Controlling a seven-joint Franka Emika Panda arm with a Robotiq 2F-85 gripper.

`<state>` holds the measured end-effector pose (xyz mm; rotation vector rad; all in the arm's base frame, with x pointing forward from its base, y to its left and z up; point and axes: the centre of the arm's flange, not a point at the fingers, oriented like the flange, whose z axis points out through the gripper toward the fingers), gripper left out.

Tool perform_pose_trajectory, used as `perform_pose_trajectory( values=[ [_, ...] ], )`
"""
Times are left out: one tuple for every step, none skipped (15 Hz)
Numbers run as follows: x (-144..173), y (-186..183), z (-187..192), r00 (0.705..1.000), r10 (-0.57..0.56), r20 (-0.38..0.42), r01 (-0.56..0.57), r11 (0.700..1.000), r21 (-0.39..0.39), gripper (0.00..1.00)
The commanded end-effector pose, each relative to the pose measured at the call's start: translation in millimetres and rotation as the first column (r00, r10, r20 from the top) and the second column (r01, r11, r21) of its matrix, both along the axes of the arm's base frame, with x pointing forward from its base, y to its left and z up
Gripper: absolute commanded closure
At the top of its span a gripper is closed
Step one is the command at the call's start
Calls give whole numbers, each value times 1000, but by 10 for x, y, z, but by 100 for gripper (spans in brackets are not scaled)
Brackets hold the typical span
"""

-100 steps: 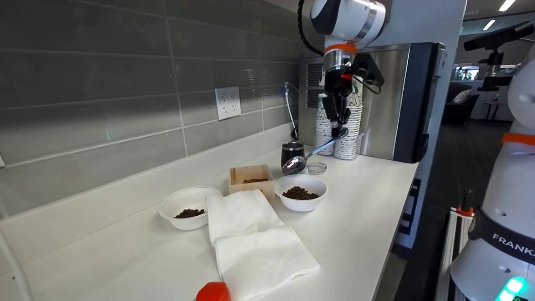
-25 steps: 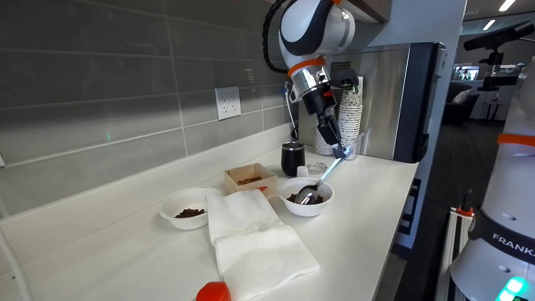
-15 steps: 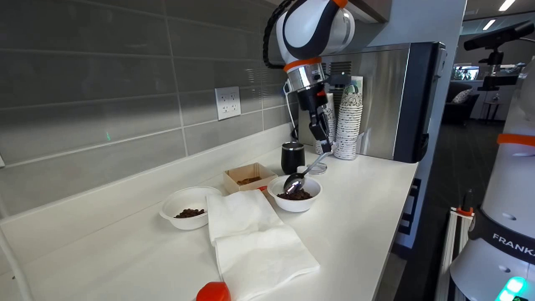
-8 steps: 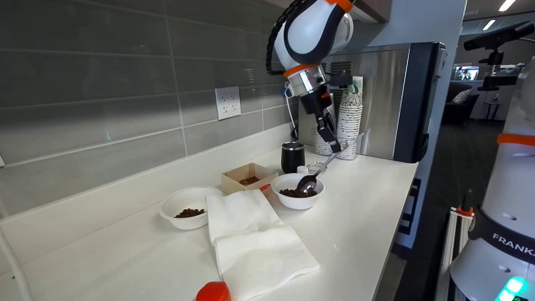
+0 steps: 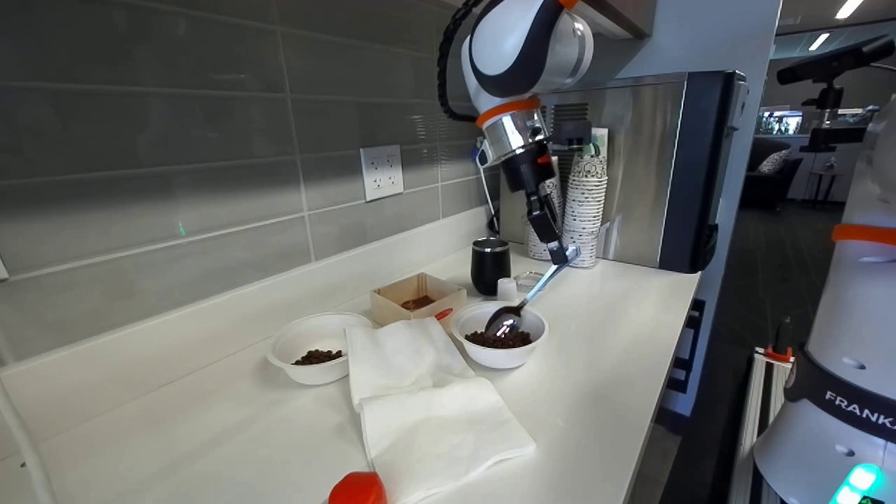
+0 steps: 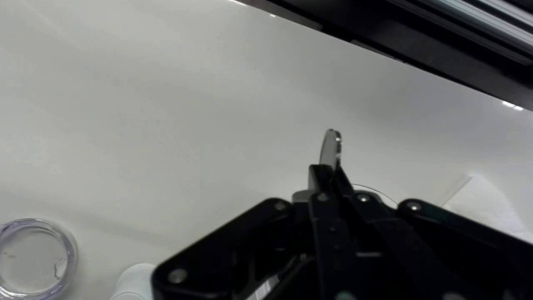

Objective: Pick up the spoon and mix the objects in the white bowl

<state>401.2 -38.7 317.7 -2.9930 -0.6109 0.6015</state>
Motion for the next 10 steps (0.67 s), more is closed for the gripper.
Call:
perform_pose_trajectory(
  values=[
    [31, 7, 58, 999, -42, -9, 43, 995, 93, 99],
    [34, 12, 43, 999, -52, -5, 52, 993, 101, 99],
    [38, 17, 30, 998, -56, 3, 55, 993, 105, 99],
    [41, 20, 22, 998, -57, 24, 55, 995, 84, 99],
    [43, 28, 27, 998, -46, 50, 43, 997, 58, 99],
    [50, 33, 37, 997, -35, 64, 32, 998, 47, 99],
    [56, 41, 54, 997, -19, 75, 18, 1000, 25, 99],
    [61, 44, 64, 996, -7, 86, 7, 1000, 4, 99],
    [57, 53, 84, 996, 10, 85, -9, 1000, -13, 99],
    [47, 60, 106, 996, 31, 80, -28, 999, -34, 99]
  ],
)
